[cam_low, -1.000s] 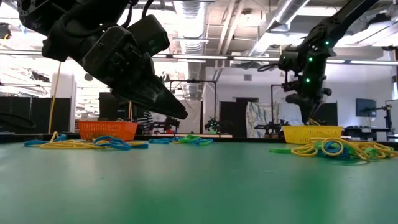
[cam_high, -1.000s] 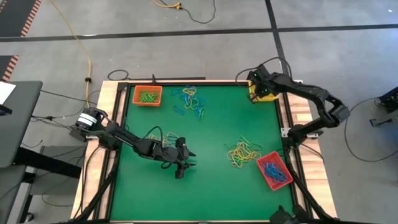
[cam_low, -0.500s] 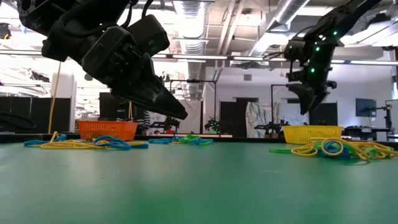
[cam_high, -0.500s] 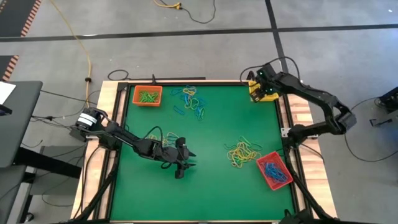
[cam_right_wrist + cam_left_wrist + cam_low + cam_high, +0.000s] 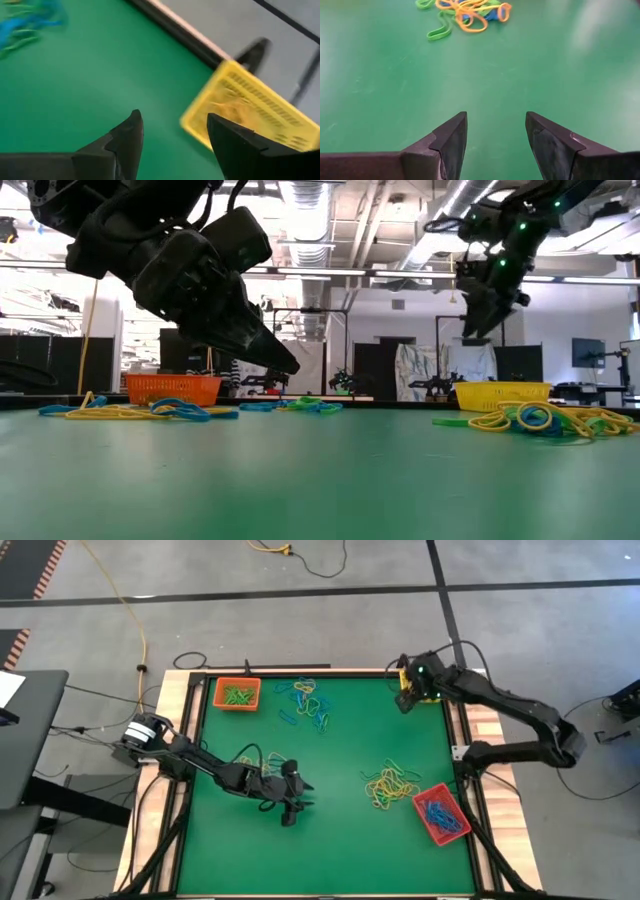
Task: Sort rubber bands into baskets
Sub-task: Put the yellow rubber band into the yellow bin
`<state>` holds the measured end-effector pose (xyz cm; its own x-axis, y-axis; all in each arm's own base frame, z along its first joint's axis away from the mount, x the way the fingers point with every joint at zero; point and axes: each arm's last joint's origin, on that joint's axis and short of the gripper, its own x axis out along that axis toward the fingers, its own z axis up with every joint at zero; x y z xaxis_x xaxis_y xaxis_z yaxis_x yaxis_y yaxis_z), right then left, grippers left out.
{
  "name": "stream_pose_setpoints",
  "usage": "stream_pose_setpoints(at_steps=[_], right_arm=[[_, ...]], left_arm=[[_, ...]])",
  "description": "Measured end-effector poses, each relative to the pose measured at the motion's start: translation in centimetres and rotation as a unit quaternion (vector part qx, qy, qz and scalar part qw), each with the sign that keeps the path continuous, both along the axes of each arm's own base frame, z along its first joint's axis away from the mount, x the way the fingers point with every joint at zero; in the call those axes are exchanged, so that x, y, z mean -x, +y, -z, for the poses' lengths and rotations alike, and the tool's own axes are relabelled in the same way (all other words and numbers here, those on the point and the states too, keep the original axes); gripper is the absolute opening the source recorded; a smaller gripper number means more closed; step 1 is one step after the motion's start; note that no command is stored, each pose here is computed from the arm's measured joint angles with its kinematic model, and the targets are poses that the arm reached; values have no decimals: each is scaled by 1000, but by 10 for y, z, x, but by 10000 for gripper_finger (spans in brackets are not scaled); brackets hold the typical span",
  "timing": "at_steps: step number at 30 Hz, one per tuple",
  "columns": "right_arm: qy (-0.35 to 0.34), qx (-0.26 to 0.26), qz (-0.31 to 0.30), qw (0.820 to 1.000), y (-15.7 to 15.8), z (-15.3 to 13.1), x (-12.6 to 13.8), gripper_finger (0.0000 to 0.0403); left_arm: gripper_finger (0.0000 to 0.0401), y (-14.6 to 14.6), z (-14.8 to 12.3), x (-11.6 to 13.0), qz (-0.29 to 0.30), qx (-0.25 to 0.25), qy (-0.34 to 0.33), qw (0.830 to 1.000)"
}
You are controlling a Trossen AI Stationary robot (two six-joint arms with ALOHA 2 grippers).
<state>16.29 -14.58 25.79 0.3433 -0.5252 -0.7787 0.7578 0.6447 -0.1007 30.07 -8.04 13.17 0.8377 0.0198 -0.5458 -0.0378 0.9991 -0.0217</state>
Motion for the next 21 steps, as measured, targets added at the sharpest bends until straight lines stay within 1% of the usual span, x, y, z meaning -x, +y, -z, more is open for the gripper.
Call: stream_pose_setpoints(at_steps=[6, 11, 15, 17, 21], right_arm=[[-35, 2, -74, 997, 34, 11, -25, 248], [-85, 9, -140, 987, 65, 22, -44, 248], [-138, 23, -196, 971, 91, 30, -57, 248], [-168, 31, -223, 960, 103, 32, -63, 248], [-222, 44, -273, 935, 127, 43, -73, 248]], left_arm=[[192, 5, -5, 7, -46, -42, 22, 998], [192, 12, -24, 18, -84, -74, 26, 993], [192, 17, -44, 33, -105, -90, 34, 990], [192, 21, -52, 42, -117, -90, 45, 988], [192, 31, -62, 66, -150, -76, 94, 981]])
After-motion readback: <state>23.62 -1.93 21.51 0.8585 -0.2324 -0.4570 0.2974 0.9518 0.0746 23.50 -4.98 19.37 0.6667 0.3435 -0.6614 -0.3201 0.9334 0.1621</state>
